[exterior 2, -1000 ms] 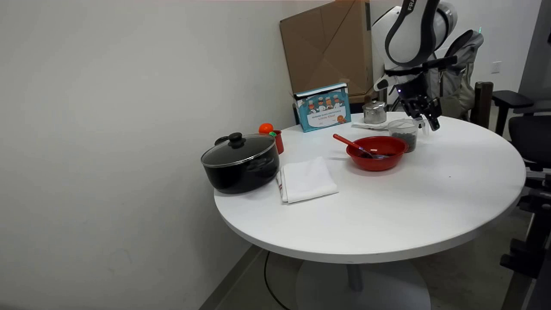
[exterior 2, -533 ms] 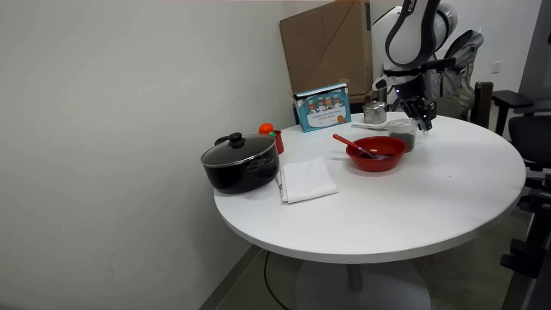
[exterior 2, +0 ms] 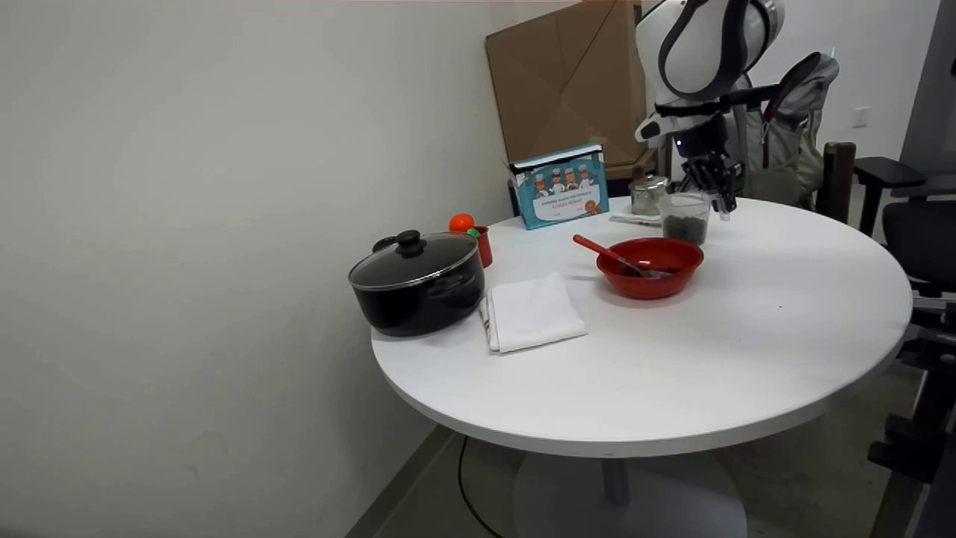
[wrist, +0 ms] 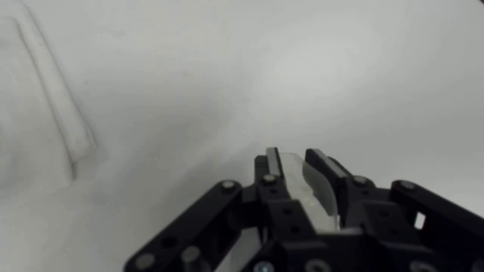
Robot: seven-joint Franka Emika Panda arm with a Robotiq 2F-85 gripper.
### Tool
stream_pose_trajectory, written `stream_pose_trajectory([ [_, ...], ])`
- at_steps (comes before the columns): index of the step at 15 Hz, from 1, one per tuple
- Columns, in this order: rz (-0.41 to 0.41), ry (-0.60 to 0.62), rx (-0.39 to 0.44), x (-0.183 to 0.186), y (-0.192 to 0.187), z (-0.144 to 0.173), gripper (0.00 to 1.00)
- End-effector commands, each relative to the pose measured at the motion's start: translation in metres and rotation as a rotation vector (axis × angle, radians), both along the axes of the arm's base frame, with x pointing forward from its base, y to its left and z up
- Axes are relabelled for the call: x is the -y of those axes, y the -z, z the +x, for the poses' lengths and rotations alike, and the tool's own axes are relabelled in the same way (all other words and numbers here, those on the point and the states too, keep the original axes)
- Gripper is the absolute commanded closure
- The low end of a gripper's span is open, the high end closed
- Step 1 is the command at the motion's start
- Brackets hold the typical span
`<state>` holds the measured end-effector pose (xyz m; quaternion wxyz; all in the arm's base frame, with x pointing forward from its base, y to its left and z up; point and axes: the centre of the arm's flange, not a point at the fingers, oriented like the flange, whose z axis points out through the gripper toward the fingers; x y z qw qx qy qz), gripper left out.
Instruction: Pour some of the contents of the jug into the red bowl
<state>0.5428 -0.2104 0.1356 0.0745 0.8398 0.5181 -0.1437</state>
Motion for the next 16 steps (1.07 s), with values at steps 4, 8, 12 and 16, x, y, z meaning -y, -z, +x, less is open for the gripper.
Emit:
stream_pose_trajectory([
  [4, -0.152, -0.039, -0.042, -0.035, -0.081, 0.013, 0.89],
  [8, -0.317, -0.052, -0.07, -0.063, -0.12, 0.021, 0.89],
  [12, -0.475, -0.065, -0.127, -0.099, -0.137, 0.021, 0.89],
  [16, -0.61, -0.085, -0.178, -0.142, -0.127, 0.009, 0.89],
])
